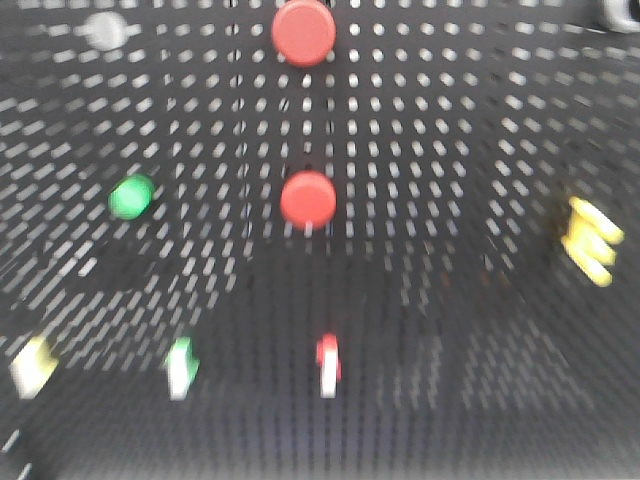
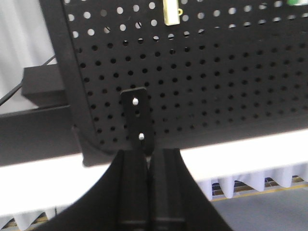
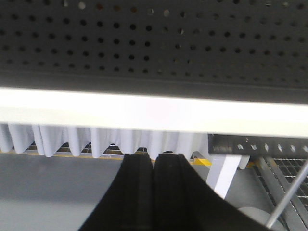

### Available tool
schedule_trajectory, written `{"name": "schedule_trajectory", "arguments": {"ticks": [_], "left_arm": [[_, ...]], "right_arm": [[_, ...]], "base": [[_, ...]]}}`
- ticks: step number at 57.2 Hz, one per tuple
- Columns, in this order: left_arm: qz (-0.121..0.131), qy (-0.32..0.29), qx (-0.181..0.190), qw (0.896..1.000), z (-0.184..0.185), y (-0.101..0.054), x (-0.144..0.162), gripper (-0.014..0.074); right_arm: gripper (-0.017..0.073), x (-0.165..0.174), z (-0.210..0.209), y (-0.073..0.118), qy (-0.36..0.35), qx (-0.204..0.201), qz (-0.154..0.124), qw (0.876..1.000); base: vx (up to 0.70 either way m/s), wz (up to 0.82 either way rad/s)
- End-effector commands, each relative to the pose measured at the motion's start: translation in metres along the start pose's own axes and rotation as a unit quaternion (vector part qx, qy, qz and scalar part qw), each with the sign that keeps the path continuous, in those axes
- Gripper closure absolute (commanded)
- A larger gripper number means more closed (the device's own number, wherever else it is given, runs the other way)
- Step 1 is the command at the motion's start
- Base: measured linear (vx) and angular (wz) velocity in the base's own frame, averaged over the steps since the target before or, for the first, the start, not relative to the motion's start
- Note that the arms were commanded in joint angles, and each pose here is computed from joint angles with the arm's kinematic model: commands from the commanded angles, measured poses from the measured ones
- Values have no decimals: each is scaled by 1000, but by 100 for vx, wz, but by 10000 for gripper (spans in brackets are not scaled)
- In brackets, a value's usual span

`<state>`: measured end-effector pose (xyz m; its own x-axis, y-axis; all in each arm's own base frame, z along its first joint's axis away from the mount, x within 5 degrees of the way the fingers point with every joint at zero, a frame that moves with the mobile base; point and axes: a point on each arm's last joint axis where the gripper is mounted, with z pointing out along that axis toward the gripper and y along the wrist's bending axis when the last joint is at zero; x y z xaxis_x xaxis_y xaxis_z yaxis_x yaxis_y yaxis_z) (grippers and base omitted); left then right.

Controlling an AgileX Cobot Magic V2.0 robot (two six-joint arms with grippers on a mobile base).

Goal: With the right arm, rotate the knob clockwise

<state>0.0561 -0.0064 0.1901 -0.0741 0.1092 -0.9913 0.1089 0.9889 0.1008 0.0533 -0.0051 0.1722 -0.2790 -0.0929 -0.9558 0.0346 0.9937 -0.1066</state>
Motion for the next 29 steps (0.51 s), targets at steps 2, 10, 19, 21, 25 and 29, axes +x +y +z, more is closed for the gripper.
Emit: {"name": "schedule_trajectory", "arguments": {"ticks": [2,10,19,21,25,29], "left_arm": [[-4,-34,-4,999,1,0,2,600],[-4,-34,-4,999,1,0,2,600],[-4,-34,-4,999,1,0,2,600],[-4,-34,-4,999,1,0,2,600],[-4,-34,-4,999,1,0,2,600],[-4,-34,-4,999,1,0,2,600]], "right_arm": [[564,-5,0,0,-41,3,-9,999],[564,-5,0,0,-41,3,-9,999],[564,-5,0,0,-41,3,-9,999],[564,-5,0,0,-41,3,-9,999],[564,-5,0,0,-41,3,-9,999],[564,-5,0,0,-41,3,-9,999]], "base": [[24,-3],[19,-3],[9,-1],[6,2],[3,2],[1,2]]}}
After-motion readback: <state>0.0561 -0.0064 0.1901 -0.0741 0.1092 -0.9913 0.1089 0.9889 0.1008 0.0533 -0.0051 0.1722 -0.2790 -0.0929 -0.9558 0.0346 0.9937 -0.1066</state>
